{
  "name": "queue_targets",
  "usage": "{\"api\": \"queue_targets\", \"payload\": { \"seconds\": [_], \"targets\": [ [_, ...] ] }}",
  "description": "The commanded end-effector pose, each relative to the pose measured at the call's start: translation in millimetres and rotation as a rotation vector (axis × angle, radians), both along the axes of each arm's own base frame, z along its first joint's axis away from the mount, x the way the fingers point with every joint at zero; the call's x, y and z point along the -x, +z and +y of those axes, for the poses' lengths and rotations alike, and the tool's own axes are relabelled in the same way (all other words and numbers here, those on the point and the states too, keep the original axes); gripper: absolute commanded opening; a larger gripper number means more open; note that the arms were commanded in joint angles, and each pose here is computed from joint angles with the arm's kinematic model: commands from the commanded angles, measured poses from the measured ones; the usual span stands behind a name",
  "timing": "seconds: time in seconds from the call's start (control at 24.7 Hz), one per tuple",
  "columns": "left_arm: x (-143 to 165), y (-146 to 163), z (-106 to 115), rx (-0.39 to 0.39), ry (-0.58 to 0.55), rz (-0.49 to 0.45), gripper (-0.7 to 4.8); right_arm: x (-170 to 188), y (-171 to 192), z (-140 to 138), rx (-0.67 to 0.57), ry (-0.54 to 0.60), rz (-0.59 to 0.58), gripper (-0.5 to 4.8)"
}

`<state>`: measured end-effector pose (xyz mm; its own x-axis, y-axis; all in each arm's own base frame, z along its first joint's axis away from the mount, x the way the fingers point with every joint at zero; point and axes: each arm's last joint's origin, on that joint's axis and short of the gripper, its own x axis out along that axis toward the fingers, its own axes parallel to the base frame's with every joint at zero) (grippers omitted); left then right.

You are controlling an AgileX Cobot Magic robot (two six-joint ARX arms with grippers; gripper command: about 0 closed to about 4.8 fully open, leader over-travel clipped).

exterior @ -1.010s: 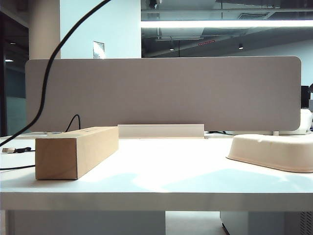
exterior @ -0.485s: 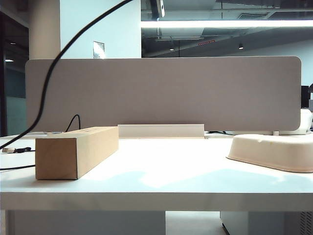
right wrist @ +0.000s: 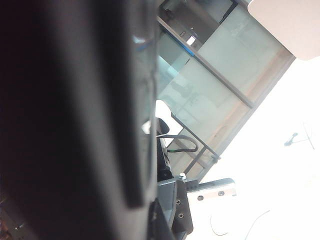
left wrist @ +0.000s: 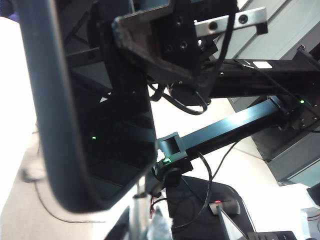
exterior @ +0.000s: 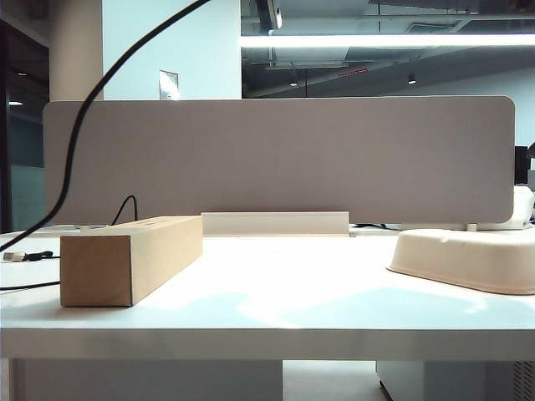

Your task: Pick up the charging cable and the phone, plug the charging cable into the charging port on the phone, and finally place them back on the table.

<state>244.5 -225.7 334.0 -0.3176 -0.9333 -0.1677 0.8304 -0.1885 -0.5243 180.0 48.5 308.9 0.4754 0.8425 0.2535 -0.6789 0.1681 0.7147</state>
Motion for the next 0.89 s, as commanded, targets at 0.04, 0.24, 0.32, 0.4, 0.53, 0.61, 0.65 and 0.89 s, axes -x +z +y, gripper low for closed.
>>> {"api": "queue_targets", "payload": {
  "seconds": [0.04,0.24,0.32,0.4,0.53,0.61,0.65,0.89],
  "targets": [
    [-0.5,5.3,-0.3,0.013,0.031,-0.043,-0.06,1.8,5.3,-0.1,0.003,-0.002,-0.050,-0.06],
    [-2.1,5.4,-1.4,0.016,0.049,-0.060,-0.06,2.0,5.1,0.0,0.008,0.010,-0.050,-0.06],
    [-2.6,6.6,-1.7,0.026,0.051,-0.072,-0.06,1.8,4.4,0.1,0.010,0.011,-0.042,-0.06],
    [-2.7,7.0,-1.9,0.029,0.052,-0.077,-0.06,1.4,3.0,0.3,0.016,0.020,-0.027,-0.06],
    [-4.2,7.8,-2.4,0.021,0.094,-0.083,-0.06,1.1,2.4,0.4,0.021,0.017,-0.028,-0.06],
    [-5.0,10.6,-3.2,0.043,0.095,-0.103,-0.06,0.3,1.2,0.6,0.025,0.021,-0.019,-0.06],
    [-5.3,12.2,-3.6,0.053,0.097,-0.105,-0.06,-0.2,0.3,0.7,0.027,0.021,-0.009,-0.06],
    [-7.7,15.7,-4.9,0.070,0.136,-0.112,-0.06,-0.5,-5.3,5.5,0.075,0.050,-0.004,-0.06]
  ]
}}
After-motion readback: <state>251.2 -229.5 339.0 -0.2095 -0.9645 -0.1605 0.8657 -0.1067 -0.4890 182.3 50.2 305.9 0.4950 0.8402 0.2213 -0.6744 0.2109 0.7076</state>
